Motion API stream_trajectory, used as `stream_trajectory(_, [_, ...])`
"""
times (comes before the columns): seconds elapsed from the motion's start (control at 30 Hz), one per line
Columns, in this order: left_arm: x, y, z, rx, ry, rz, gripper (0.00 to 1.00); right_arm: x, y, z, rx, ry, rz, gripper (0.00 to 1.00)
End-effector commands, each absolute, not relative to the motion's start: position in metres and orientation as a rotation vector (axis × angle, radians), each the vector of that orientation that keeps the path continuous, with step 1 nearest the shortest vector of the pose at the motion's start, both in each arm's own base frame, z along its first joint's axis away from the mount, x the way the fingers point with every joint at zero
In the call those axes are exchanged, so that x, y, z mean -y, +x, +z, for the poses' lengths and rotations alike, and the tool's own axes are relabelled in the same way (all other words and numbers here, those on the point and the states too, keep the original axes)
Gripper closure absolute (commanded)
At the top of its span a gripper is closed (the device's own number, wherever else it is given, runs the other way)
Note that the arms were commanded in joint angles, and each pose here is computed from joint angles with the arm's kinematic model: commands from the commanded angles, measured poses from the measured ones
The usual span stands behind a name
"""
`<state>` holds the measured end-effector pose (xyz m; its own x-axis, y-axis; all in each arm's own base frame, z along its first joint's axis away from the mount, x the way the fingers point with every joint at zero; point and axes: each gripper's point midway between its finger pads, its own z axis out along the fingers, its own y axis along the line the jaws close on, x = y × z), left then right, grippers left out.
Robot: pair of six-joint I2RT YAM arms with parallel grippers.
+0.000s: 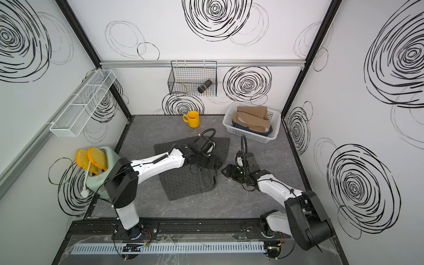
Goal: Roll up the skirts
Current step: Move the skirt to the center of the board, then roll the skirt at the center of the board.
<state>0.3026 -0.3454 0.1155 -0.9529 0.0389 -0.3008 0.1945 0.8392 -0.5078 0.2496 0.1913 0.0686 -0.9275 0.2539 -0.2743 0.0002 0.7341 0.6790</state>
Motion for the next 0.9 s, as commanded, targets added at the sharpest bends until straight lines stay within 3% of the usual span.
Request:
stream_trajectory(0.0, [0.297, 0.313, 0.127, -2.729, -0.048, -0.958, 0.08, -0.205, 0.247, 0.086, -2.555, 0.191, 1.056, 0.26])
stream_trajectory(0.13, [0.209, 0.295, 0.084, -2.801, -0.406, -0.793, 0.08, -0.218, 0.254, 0.090, -2.542, 0.173, 1.061, 0.25])
stream_trajectory(0.3, [0.148, 0.248, 0.049, -2.780, -0.717, -0.631, 0.10, -0.222, 0.271, 0.078, -2.605, 0.230, 1.003, 0.26])
stream_trajectory(0.6, [0.113, 0.202, 0.049, -2.790, -0.719, -0.439, 0.07, -0.231, 0.285, 0.097, -2.544, 0.171, 1.003, 0.24])
stream_trajectory(0.67, [0.114, 0.189, 0.043, -2.784, -0.741, -0.462, 0.06, -0.233, 0.280, 0.115, -2.461, 0.114, 0.949, 0.18])
stream_trajectory(0.73, [0.117, 0.178, 0.030, -2.778, -0.801, -0.522, 0.06, -0.237, 0.275, 0.124, -2.386, 0.035, 0.928, 0.05])
stream_trajectory(0.87, [0.128, 0.172, 0.016, -2.751, -0.844, -0.662, 0.12, -0.242, 0.271, 0.118, -2.417, 0.024, 0.938, 0.08])
